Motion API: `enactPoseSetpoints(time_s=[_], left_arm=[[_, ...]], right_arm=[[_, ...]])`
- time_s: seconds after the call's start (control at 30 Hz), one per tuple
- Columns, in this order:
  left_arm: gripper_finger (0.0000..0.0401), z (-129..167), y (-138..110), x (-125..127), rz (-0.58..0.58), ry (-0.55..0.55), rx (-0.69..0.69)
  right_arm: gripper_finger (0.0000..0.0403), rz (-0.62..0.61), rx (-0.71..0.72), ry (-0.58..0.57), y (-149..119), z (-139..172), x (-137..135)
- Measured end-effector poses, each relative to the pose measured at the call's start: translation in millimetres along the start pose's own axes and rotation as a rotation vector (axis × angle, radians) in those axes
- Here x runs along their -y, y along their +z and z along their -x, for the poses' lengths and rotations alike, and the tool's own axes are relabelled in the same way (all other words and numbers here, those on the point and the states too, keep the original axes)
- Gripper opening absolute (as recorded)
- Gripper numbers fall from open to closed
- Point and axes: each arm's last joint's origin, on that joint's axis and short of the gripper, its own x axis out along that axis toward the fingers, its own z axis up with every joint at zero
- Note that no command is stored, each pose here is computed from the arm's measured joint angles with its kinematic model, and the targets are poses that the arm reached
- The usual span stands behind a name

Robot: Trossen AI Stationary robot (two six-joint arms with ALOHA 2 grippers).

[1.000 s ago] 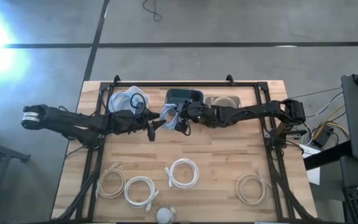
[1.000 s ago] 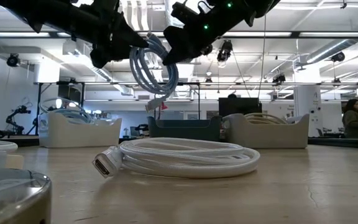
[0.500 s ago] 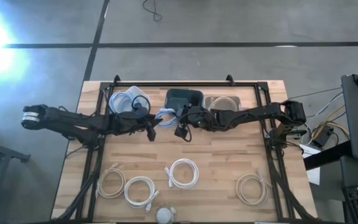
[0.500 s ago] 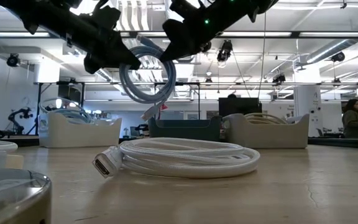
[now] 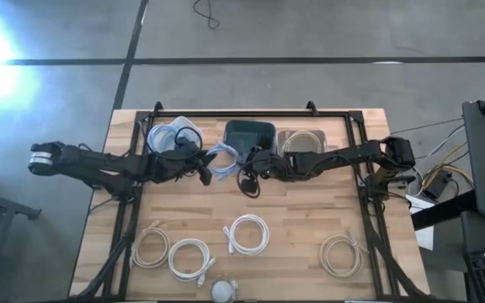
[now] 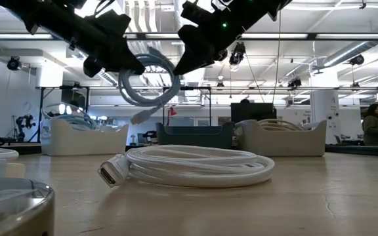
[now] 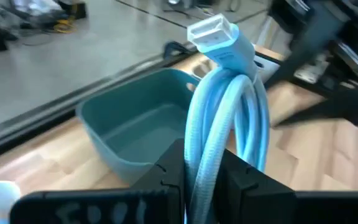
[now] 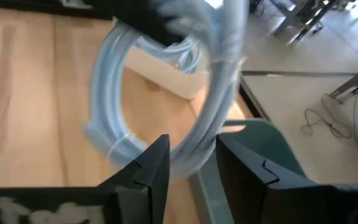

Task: Pick & Place USB Port
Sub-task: Put the blue charger cable into the white bin

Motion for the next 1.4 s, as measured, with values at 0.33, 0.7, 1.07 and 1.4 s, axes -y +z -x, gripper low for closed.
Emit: enactPoseSetpoints(time_s=[0.33,0.7,1.07,1.4], left_arm=[[0.0042,34.8,32.1,-22.7,-0.052,0.188,-0.076],[0.004,73.4,43.3,-62.7,-0.036,0.5,-0.201],[0.0041,44.9,33.4,-83.6,-0.043,0.617,-0.251],[0.0041,9.9,17.4,-115.0,-0.001,0.692,-0.458]], right_arm=[[0.0149,-0.016,-0.181,0.011,-19.3,6.5,-9.0],[0.0135,-0.007,-0.198,0.02,-21.5,9.7,-14.3],[0.0141,0.018,-0.197,0.022,-21.7,9.6,-14.2],[0.0128,0.069,-0.229,0.029,-25.0,10.9,-15.0]])
